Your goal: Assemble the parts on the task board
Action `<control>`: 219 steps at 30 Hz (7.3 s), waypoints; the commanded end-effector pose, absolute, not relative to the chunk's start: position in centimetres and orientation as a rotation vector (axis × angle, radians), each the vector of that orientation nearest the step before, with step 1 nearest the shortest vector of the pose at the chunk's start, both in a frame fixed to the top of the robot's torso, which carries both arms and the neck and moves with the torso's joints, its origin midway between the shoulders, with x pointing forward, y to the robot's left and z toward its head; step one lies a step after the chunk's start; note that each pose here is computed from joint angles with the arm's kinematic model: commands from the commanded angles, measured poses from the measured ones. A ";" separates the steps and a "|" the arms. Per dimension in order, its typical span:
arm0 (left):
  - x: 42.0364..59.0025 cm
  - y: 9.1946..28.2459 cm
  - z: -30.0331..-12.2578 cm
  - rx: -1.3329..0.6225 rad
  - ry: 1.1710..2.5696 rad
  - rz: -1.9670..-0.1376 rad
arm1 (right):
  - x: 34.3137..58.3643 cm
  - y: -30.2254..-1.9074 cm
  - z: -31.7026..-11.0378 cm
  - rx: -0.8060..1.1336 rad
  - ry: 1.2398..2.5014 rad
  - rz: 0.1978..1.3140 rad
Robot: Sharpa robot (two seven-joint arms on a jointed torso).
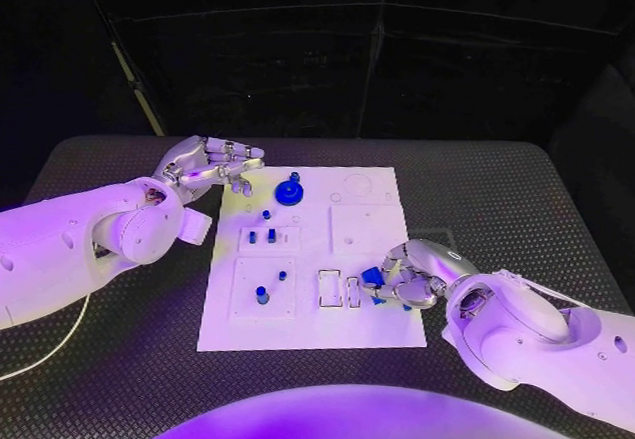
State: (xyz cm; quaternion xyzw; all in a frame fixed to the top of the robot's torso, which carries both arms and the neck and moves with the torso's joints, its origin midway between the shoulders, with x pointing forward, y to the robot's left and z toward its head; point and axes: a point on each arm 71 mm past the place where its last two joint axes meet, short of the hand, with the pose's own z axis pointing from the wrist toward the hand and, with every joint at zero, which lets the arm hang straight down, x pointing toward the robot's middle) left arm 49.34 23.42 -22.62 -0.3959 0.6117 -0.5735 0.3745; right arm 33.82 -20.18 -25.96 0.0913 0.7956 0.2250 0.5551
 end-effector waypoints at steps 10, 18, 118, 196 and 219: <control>49.3 23.1 -22.5 -1.004 1.567 -1.489 | 34.0 -18.1 -25.8 0.288 1.852 0.678; 49.3 22.8 -22.5 -1.003 1.570 -1.495 | 34.2 -16.4 -27.2 0.241 1.995 0.645; 49.3 23.4 -22.5 -1.011 1.577 -1.479 | 34.1 -15.6 -26.8 0.194 1.956 0.640; 49.2 23.8 -22.7 -1.014 1.578 -1.475 | 34.5 -22.2 -27.0 -0.116 1.982 0.264; 49.3 23.6 -22.7 -1.014 1.580 -1.476 | 33.7 -20.1 -25.7 0.173 1.949 0.526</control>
